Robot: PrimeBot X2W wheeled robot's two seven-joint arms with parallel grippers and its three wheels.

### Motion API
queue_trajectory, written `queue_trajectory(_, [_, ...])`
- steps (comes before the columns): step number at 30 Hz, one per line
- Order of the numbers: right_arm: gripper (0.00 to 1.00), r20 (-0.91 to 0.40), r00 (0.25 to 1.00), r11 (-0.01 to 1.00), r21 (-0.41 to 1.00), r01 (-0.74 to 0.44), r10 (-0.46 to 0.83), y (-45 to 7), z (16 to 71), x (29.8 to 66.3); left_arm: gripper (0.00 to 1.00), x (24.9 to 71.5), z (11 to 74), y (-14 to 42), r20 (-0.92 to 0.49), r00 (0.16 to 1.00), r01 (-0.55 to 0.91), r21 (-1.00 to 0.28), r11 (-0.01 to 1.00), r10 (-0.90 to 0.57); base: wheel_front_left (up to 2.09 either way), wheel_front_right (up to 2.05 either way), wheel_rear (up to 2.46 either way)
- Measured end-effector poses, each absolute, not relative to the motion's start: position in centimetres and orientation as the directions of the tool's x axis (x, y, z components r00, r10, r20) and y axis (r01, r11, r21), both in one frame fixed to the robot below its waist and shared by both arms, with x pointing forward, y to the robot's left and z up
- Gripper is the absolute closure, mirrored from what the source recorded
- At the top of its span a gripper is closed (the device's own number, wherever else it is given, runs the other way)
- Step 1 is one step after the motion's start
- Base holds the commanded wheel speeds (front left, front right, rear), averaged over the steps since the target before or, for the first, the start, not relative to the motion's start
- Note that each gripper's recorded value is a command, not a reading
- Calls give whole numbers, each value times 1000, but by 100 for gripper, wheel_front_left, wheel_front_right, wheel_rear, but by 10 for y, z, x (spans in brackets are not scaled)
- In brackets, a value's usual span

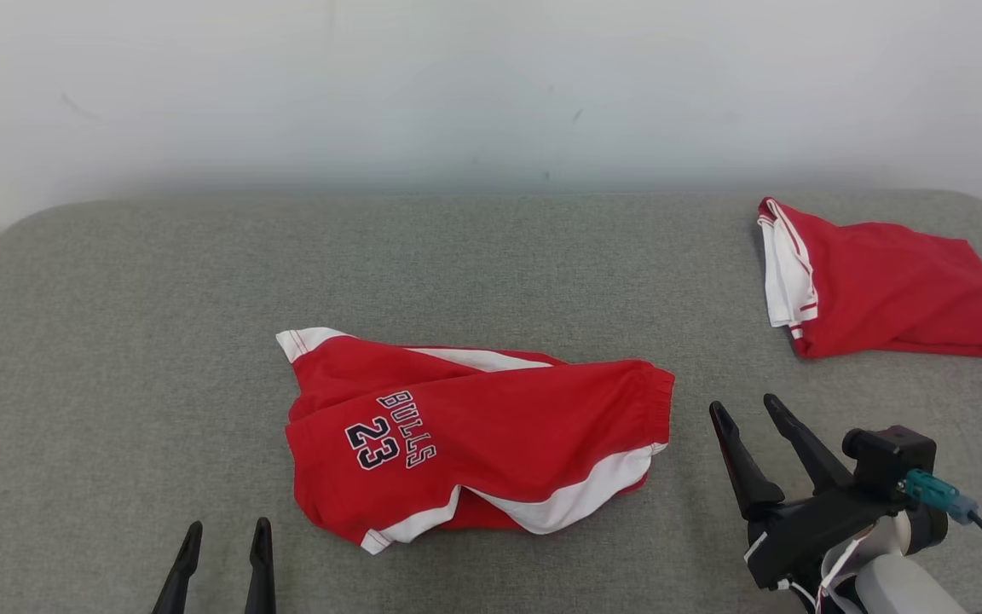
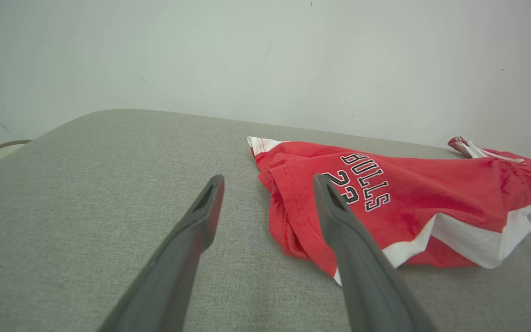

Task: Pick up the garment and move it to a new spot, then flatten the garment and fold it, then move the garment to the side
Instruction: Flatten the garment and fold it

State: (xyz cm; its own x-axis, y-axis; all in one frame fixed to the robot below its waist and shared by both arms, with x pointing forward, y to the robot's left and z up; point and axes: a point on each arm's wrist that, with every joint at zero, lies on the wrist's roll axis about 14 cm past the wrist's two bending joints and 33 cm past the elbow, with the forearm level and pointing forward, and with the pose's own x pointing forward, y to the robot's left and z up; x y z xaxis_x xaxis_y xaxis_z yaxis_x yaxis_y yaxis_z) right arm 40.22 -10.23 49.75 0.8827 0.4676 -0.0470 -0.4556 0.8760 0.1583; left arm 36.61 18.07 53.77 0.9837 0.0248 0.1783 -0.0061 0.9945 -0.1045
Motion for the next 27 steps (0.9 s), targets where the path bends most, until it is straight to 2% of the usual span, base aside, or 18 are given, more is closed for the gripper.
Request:
queue_trajectory(9, [0, 73, 906, 896, 136, -423, 417, -99, 522, 390, 0, 370, 536, 177, 175, 984, 6, -106, 994, 13, 0, 0, 0])
queue_trajectory(20, [0, 97, 913, 905, 125, -406, 396, -89, 526, 378, 0, 368, 534, 178, 167, 986, 0, -120, 993, 21, 0, 0, 0])
queue_trajectory(27, [0, 90, 912, 904, 124, -408, 399, -86, 525, 378, 0, 368, 507, 154, 86, 994, 84, -144, 986, -72, 0, 0, 0])
